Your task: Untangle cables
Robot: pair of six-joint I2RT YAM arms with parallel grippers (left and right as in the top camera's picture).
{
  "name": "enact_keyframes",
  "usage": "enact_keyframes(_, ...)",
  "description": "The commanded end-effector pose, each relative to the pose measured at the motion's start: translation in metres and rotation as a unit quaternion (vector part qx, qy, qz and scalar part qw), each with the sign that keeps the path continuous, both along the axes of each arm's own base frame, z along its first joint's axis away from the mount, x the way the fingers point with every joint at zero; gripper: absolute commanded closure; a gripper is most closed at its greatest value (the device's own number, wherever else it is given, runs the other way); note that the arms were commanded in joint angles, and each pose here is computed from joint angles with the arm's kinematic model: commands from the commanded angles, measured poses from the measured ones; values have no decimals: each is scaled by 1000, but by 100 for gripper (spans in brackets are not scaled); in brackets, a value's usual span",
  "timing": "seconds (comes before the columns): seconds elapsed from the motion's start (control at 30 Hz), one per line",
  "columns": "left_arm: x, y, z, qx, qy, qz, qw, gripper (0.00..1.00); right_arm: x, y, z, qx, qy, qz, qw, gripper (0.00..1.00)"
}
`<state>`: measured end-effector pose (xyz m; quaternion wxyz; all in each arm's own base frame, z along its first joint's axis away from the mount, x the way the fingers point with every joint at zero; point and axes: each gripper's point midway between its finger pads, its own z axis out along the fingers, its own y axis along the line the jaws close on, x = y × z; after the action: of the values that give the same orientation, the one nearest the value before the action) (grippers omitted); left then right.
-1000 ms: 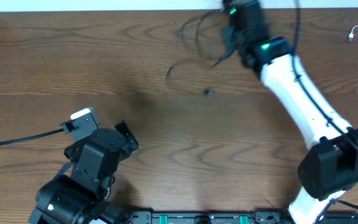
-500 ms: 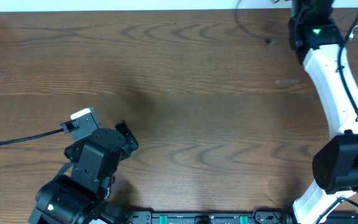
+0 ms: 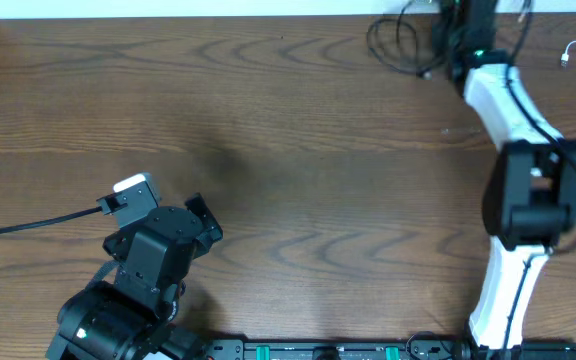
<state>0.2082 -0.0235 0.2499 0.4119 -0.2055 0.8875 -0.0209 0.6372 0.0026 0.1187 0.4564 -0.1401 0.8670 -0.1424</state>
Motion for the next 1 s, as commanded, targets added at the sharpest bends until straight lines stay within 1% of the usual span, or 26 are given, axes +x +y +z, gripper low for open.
enact_keyframes(0.0, 0, 2, -1, 3, 2, 7, 1000, 2, 3, -7, -16, 24, 4, -17, 1000, 99)
enact_keyframes(0.17, 0, 2, -1, 3, 2, 7, 1000, 2, -2, -29, -61, 22, 43, -47, 998, 99)
enact_keyframes(0.3, 0, 2, -1, 3, 2, 7, 1000, 2, -7, -51, -75, 48, 53, -86, 994, 99)
enact_keyframes(0.33, 0, 2, -1, 3, 2, 7, 1000, 2, -7, -58, -75, 56, 50, -96, 992, 94)
enact_keyframes(0.4, 0, 2, -1, 3, 2, 7, 1000, 2, -7, -64, -69, 66, 43, -108, 991, 76)
enact_keyframes(0.43, 0, 2, -1, 3, 2, 7, 1000, 2, -7, -64, -65, 66, 40, -108, 991, 64)
enact_keyframes(0.47, 0, 2, -1, 3, 2, 7, 1000, 2, -6, -64, -58, 65, 35, -108, 991, 47)
enact_keyframes(0.53, 0, 2, -1, 3, 2, 7, 1000, 2, -6, -62, -41, 65, 25, -106, 992, 18)
enact_keyframes(0.57, 0, 2, -1, 3, 2, 7, 1000, 2, -6, -60, -29, 67, 16, -105, 992, 1)
enact_keyframes(0.67, 0, 2, -1, 3, 2, 7, 1000, 2, -7, -51, 4, 105, -11, -115, 988, 1)
enact_keyframes(0.73, 0, 2, -1, 3, 2, 7, 1000, 2, -11, -25, 19, 156, -4, -82, 984, 7)
enact_keyframes(0.77, 0, 2, -1, 3, 2, 7, 1000, 2, -16, -2, 24, 187, 11, -43, 981, 12)
enact_keyframes(0.8, 0, 2, -1, 3, 2, 7, 1000, 2, -21, 17, 27, 209, 25, -7, 978, 18)
enact_keyframes(0.87, 0, 2, -1, 3, 2, 7, 1000, 2, -36, 67, 31, 259, 63, 77, 961, 34)
enact_keyframes(0.9, 0, 2, -1, 3, 2, 7, 1000, 2, -51, 109, 31, 296, 93, 144, 940, 49)
enact_keyframes(0.97, 0, 2, -1, 3, 2, 7, 1000, 2, -66, 147, 21, 309, 125, 190, 924, 65)
